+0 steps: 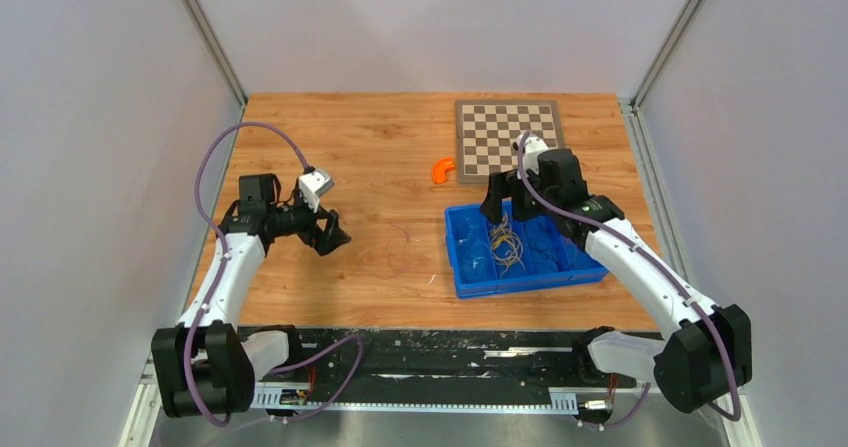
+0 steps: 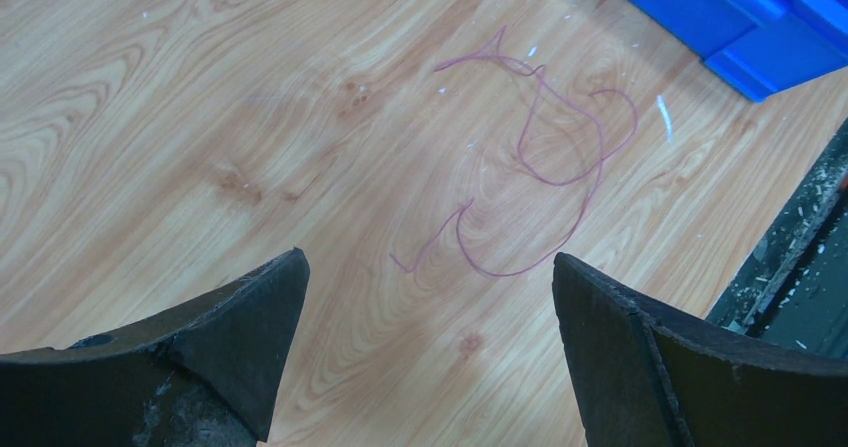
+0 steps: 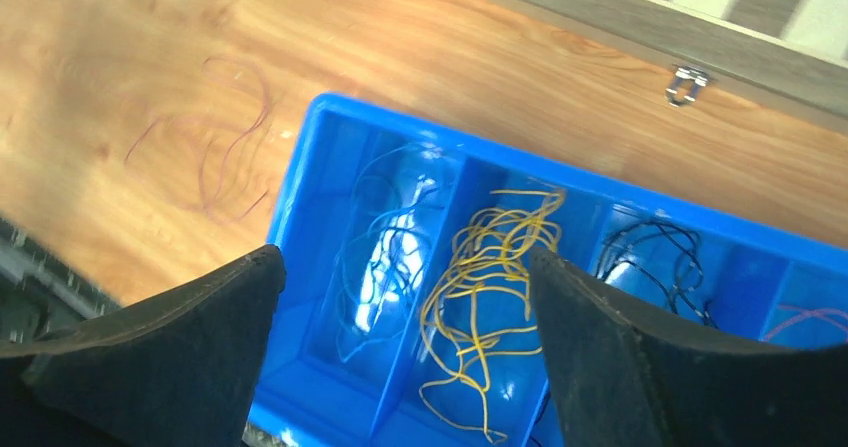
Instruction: Untangle the cables
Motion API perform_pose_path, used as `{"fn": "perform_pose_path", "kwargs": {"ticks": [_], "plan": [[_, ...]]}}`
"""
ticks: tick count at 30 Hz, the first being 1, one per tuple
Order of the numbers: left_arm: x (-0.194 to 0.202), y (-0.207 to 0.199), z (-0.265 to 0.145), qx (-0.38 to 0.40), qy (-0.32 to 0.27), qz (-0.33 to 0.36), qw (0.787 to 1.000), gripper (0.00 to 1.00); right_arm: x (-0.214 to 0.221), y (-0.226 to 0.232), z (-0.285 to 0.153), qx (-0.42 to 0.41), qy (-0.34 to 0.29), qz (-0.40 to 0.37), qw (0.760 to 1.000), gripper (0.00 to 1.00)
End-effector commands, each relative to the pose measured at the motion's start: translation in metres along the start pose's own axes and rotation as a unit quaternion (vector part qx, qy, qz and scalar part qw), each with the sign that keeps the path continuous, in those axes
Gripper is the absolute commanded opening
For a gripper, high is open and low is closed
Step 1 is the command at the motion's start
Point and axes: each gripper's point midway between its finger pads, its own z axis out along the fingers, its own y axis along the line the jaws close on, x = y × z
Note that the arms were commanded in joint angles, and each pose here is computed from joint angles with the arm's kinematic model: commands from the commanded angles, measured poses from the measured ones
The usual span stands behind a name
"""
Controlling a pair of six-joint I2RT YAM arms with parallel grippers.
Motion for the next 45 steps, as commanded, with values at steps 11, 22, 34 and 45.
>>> {"fn": "perform_pose_path", "kwargs": {"ticks": [11,22,34,45], "plan": [[0.015,0.016,0.022,-0.006,0.077,-0.215,0.974,1.0,-0.002,0.154,0.036,-0.262,0.042,-0.256,0.93,1.0],[0.019,0.032,0.018,-0.011,0.054,-0.321,0.945,0.98,0.034,0.188,0.144,-0.274,0.143,-0.291,0.905,1.0],[0.023,0.032,0.024,-0.009,0.051,-0.358,0.932,0.99,0.091,0.2,0.133,-0.358,0.217,-0.291,0.86,1.0],[0.023,0.043,0.025,-0.023,0.044,-0.398,0.916,0.99,0.13,0.176,0.156,-0.237,0.187,-0.451,0.84,1.0]]}}
